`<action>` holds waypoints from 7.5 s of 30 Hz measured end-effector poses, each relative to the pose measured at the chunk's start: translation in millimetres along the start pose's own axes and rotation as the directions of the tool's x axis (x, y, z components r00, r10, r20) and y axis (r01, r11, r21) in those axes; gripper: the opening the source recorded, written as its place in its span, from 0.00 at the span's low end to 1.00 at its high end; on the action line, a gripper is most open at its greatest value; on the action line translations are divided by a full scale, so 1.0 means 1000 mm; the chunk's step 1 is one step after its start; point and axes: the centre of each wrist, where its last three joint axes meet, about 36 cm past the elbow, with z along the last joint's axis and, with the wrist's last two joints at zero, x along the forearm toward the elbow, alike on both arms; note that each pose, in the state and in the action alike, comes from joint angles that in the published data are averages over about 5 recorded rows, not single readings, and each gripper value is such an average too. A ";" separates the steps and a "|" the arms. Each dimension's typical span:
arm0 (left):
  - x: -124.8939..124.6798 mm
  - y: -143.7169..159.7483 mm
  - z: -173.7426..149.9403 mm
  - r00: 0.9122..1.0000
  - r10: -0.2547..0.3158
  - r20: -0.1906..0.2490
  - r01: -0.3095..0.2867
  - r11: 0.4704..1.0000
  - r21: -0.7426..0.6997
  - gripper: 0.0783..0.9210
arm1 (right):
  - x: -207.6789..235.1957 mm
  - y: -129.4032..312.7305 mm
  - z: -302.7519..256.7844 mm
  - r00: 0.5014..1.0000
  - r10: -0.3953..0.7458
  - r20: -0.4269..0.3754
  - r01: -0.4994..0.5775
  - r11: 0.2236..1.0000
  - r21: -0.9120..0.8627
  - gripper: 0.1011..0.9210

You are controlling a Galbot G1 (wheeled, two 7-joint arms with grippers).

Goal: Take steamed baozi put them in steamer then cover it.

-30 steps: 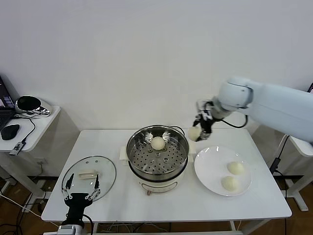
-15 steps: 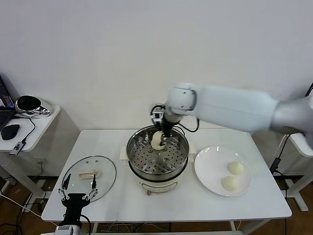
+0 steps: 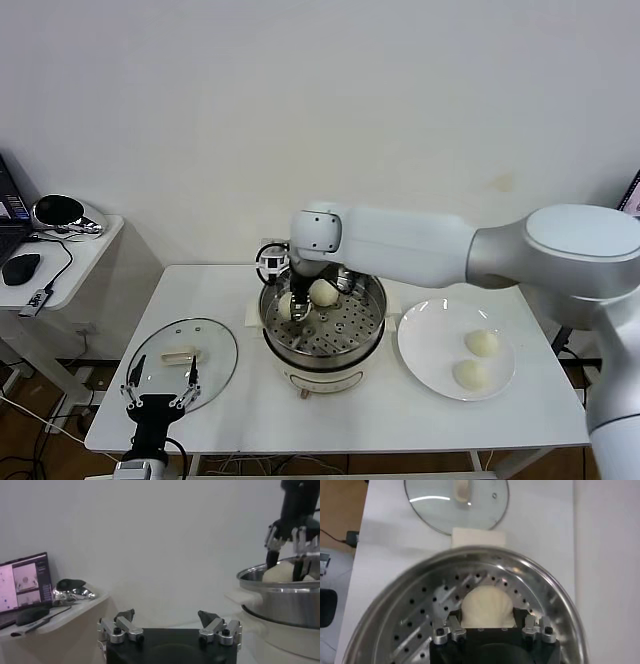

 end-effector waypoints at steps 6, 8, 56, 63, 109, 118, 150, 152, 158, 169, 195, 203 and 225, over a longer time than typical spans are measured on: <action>0.001 -0.001 0.000 1.000 0.000 0.002 0.000 1.000 0.000 0.88 | -0.004 -0.002 -0.001 1.000 0.005 0.001 -0.005 1.000 -0.008 0.75; 0.002 -0.001 0.000 1.000 0.000 0.003 0.000 1.000 -0.001 0.88 | 0.000 -0.003 0.000 1.000 0.003 0.006 -0.003 1.000 -0.009 0.81; 0.006 -0.010 0.003 0.999 0.037 -0.002 -0.037 0.998 -0.044 0.88 | 0.073 0.110 0.372 0.983 -0.063 -0.172 0.074 0.995 0.059 0.88; 0.007 -0.007 0.004 1.000 0.028 -0.007 -0.028 0.998 -0.049 0.88 | 0.039 0.120 0.387 0.979 -0.083 -0.184 0.093 0.995 0.046 0.88; 0.005 -0.006 0.003 1.000 0.020 0.002 -0.020 0.999 -0.048 0.88 | 0.021 0.101 0.388 0.982 -0.083 -0.169 0.090 0.996 0.030 0.54; 0.002 -0.005 0.000 1.000 0.024 0.014 -0.024 0.999 -0.046 0.88 | 0.099 0.049 0.359 0.992 0.020 -0.125 -0.009 0.996 0.085 0.55; -0.002 0.006 -0.002 0.999 -0.025 0.025 0.026 0.998 -0.054 0.88 | 0.074 0.013 0.078 0.993 -0.106 0.061 0.020 0.632 0.775 0.57; -0.002 0.006 -0.002 0.999 -0.026 0.026 0.028 0.998 -0.053 0.88 | 0.066 0.016 0.071 0.991 -0.120 0.056 0.027 0.600 0.800 0.57; -0.003 0.006 -0.002 0.999 -0.029 0.027 0.030 0.998 -0.051 0.88 | 0.046 0.022 0.057 0.989 -0.143 0.038 0.043 0.524 0.851 0.57; -0.003 0.006 0.000 0.999 -0.031 0.025 0.032 0.998 -0.052 0.88 | 0.033 0.029 0.054 0.986 -0.167 0.002 0.075 0.456 0.887 0.57; -0.005 0.007 -0.003 0.999 -0.022 0.038 0.024 0.998 -0.058 0.88 | 0.075 0.017 0.073 0.997 -0.080 0.015 0.029 0.514 0.857 0.88; -0.006 0.004 -0.004 0.999 -0.003 0.044 0.006 0.998 -0.061 0.88 | 0.123 0.007 0.129 0.999 0.027 -0.027 -0.001 0.720 0.694 0.88; -0.008 -0.006 0.002 0.999 0.036 0.033 -0.033 0.997 -0.068 0.88 | 0.128 0.046 0.371 0.981 0.054 -0.187 -0.029 0.990 0.135 0.88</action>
